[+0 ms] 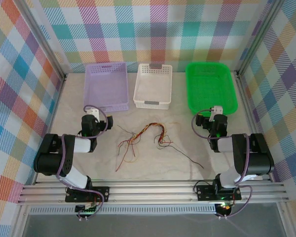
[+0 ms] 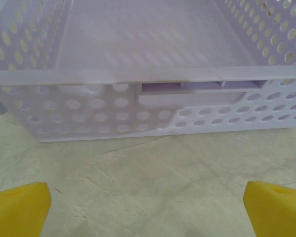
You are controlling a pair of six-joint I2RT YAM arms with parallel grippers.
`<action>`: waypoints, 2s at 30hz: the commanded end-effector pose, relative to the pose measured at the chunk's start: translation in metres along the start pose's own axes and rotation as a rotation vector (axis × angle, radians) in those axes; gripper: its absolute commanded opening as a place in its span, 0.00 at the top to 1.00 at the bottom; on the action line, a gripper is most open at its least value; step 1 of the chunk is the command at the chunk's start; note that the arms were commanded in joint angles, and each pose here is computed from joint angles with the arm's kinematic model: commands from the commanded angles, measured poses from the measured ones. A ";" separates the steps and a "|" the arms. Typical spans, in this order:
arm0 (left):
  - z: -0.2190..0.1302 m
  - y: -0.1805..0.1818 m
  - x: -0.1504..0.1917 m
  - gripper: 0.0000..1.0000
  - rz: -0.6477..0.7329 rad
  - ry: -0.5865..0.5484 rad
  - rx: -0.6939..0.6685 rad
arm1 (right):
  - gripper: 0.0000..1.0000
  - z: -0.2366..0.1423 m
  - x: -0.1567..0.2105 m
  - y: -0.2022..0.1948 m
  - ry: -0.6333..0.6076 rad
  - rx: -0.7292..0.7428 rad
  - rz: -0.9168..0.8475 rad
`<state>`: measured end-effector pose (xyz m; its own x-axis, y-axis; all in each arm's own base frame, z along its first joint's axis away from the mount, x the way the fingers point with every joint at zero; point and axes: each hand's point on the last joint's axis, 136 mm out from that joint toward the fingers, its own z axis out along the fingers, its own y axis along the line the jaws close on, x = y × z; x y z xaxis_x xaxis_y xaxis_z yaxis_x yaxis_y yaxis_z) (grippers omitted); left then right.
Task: Untangle the cables
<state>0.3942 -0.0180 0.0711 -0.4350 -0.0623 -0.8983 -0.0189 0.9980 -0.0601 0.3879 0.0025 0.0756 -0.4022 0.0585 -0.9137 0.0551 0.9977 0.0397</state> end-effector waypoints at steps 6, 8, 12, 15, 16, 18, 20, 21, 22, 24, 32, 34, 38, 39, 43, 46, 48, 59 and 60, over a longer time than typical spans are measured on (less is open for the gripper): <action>0.001 0.000 -0.008 0.00 0.007 -0.025 0.005 | 0.00 0.000 -0.020 0.000 -0.066 -0.001 0.013; 0.001 0.000 -0.008 0.00 0.006 -0.025 0.005 | 0.00 0.000 -0.020 0.000 -0.066 0.000 0.013; 0.000 0.000 -0.008 0.00 0.008 -0.024 0.004 | 0.00 0.000 -0.020 0.000 -0.065 -0.001 0.014; 0.001 0.000 -0.009 0.00 0.006 -0.026 0.005 | 0.00 0.000 -0.020 0.000 -0.066 0.000 0.013; 0.001 0.000 -0.008 0.00 0.006 -0.024 0.005 | 0.00 0.000 -0.020 0.000 -0.065 -0.001 0.014; 0.001 0.000 -0.009 0.00 0.006 -0.027 0.006 | 0.00 0.000 -0.020 0.000 -0.066 0.000 0.013; 0.001 0.000 -0.008 0.00 0.006 -0.024 0.005 | 0.00 0.000 -0.020 0.001 -0.066 -0.002 0.014; 0.001 0.000 -0.009 0.00 0.006 -0.026 0.005 | 0.00 0.000 -0.020 0.000 -0.065 -0.001 0.013; 0.001 0.000 -0.008 0.00 0.006 -0.025 0.005 | 0.00 0.000 -0.020 0.000 -0.065 -0.001 0.013; 0.001 0.000 -0.008 0.00 0.006 -0.025 0.005 | 0.00 0.000 -0.020 0.000 -0.066 0.000 0.012; 0.001 0.000 -0.009 0.00 0.008 -0.025 0.006 | 0.00 0.000 -0.020 0.000 -0.066 -0.001 0.014; 0.001 0.000 -0.008 0.00 0.007 -0.025 0.005 | 0.00 -0.001 -0.020 0.000 -0.068 -0.001 0.011; 0.001 0.000 -0.008 0.00 0.008 -0.025 0.006 | 0.00 -0.007 -0.031 0.008 -0.049 -0.043 -0.010; 0.001 0.000 -0.008 0.00 0.008 -0.025 0.006 | 0.00 -0.011 -0.036 0.000 -0.014 0.008 0.013; 0.001 0.000 -0.009 0.00 0.007 -0.027 0.005 | 0.00 -0.038 -0.047 -0.009 -0.037 0.058 0.082; 0.001 0.000 -0.009 0.00 0.006 -0.026 0.006 | 0.00 -0.055 -0.054 0.002 -0.055 -0.018 0.135; 0.001 0.000 -0.008 0.00 0.007 -0.025 0.006 | 0.00 -0.067 -0.062 0.009 -0.039 -0.056 0.210; 0.001 0.000 -0.008 0.00 0.006 -0.025 0.005 | 0.00 -0.131 -0.095 0.041 -0.036 -0.275 0.526; 0.001 0.000 -0.008 0.00 0.006 -0.026 0.006 | 0.00 -0.137 -0.100 0.044 -0.059 -0.304 0.536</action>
<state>0.3942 -0.0180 0.0711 -0.4350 -0.0627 -0.8983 -0.0190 0.9980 -0.0604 0.3172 0.0316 0.2184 -0.3041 0.4775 -0.8243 0.0032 0.8658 0.5003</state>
